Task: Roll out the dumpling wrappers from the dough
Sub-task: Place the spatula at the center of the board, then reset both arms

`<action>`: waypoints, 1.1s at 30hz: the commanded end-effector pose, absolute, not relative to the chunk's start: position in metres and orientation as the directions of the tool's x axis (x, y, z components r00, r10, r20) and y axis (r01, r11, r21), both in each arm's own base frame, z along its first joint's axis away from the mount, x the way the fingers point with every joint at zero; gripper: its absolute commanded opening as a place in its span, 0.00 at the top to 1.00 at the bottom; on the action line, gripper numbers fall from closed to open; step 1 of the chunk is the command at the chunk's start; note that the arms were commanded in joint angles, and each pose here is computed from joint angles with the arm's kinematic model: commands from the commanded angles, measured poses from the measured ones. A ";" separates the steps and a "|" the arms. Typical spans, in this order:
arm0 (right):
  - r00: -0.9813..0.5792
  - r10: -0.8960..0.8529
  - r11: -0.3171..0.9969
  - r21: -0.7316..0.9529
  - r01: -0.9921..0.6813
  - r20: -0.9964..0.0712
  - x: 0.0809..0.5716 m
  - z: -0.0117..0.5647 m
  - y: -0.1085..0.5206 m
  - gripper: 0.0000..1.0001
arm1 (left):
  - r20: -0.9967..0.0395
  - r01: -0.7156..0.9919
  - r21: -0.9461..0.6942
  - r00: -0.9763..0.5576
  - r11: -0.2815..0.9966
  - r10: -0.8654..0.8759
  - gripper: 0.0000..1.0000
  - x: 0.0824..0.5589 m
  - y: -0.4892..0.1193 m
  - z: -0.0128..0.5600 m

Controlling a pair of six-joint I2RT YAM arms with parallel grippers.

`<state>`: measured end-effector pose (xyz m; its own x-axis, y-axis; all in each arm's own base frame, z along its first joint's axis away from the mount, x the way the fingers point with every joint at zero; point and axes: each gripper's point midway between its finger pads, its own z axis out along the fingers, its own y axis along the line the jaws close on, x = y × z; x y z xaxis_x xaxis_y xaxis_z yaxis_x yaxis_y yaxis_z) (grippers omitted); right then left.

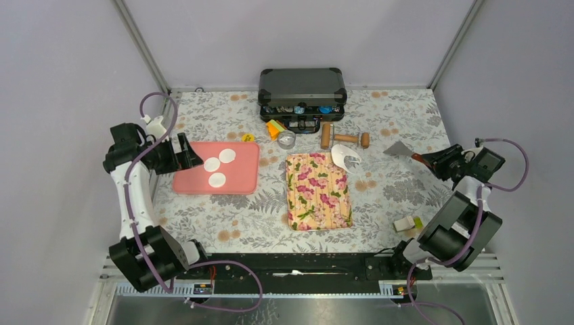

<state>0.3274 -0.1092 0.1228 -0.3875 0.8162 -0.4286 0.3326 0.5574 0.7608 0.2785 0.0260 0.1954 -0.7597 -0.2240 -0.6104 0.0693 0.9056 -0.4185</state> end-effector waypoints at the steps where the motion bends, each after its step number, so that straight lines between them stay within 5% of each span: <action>1: -0.394 0.800 0.587 0.724 0.361 -0.452 0.329 0.117 -0.119 0.56 | -0.636 0.138 -0.400 -0.754 0.906 -0.166 0.01 0.265 0.014 0.194; 6: -0.480 0.782 0.596 0.704 0.387 -0.397 0.312 0.098 -0.107 0.32 | -0.683 0.152 -0.356 -0.716 0.922 -0.146 0.01 0.260 0.013 0.206; 14: -0.599 0.584 0.809 0.452 0.375 -0.548 0.274 0.104 -0.120 0.01 | -0.709 0.153 -0.285 -0.698 0.946 -0.101 0.01 0.248 0.016 0.216; 24: -0.715 0.272 0.962 0.186 0.199 -0.644 0.237 0.146 -0.121 0.00 | -0.750 0.204 -0.137 -0.660 0.969 0.033 0.01 0.225 0.019 0.221; 29: -0.762 0.062 0.980 0.183 -0.075 -0.644 0.216 0.173 -0.085 0.00 | -0.770 0.276 -0.069 -0.625 0.959 0.125 0.01 0.212 0.013 0.222; 33: -0.632 -0.147 0.913 0.141 -0.382 -0.761 0.195 0.220 -0.031 0.00 | -0.798 0.335 -0.051 -0.580 0.941 0.163 0.01 0.214 0.001 0.232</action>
